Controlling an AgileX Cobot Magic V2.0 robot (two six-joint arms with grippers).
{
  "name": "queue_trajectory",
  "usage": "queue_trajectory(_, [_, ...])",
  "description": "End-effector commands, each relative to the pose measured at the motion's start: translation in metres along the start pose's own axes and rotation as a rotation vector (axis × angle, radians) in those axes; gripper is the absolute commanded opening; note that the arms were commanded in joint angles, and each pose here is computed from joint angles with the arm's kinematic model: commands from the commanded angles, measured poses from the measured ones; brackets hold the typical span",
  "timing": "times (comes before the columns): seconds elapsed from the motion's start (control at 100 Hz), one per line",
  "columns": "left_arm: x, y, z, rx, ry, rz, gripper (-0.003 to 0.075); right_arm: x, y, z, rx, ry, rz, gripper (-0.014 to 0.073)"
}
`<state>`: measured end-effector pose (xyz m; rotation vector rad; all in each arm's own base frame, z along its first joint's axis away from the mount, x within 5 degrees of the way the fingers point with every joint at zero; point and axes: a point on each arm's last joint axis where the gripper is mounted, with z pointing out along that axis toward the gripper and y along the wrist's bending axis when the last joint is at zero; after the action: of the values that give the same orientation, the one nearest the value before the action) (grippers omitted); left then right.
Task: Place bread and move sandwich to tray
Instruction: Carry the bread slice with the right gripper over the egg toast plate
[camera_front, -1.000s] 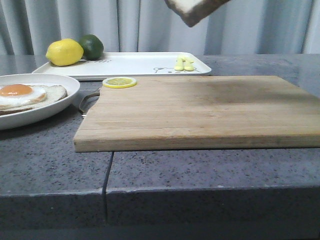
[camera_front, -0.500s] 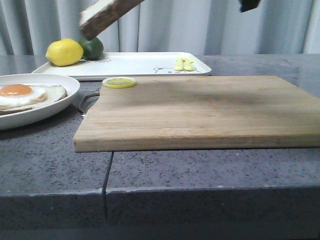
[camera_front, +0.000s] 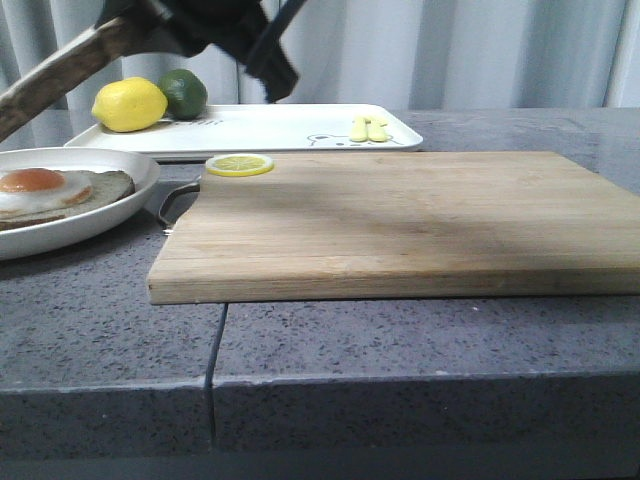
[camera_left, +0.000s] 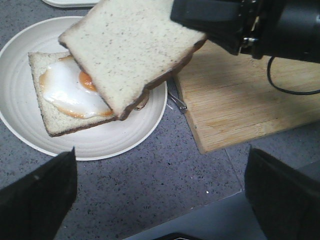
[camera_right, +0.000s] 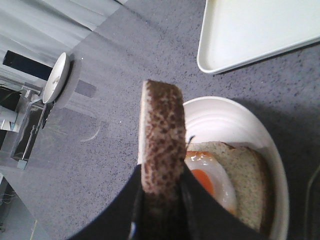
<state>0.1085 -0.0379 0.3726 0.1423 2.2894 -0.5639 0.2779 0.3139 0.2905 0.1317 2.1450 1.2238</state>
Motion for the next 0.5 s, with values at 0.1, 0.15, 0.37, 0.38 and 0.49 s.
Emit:
queue_trajectory(0.1, [-0.011,-0.005,-0.005,0.030,-0.077,-0.011,0.0618,-0.006,0.029,0.006,-0.086,-0.019,0.068,-0.0059])
queue_trajectory(0.15, [-0.011,-0.005,-0.005,0.030,-0.077,-0.011,0.0618,-0.004,0.028,0.011,-0.083,-0.015,0.074,-0.0059])
queue_trajectory(0.37, [-0.011,-0.005,-0.005,0.030,-0.077,-0.011,0.0618,0.002,0.020,0.021,-0.059,0.000,0.090,-0.0059])
queue_trajectory(0.38, [-0.011,-0.005,-0.005,0.030,-0.077,-0.011,0.0618,0.002,0.020,0.021,-0.059,0.000,0.090,-0.0059])
queue_trajectory(0.49, [-0.011,-0.005,-0.005,0.030,-0.077,-0.011,0.0618,0.001,0.019,0.021,-0.048,-0.008,0.088,-0.0055])
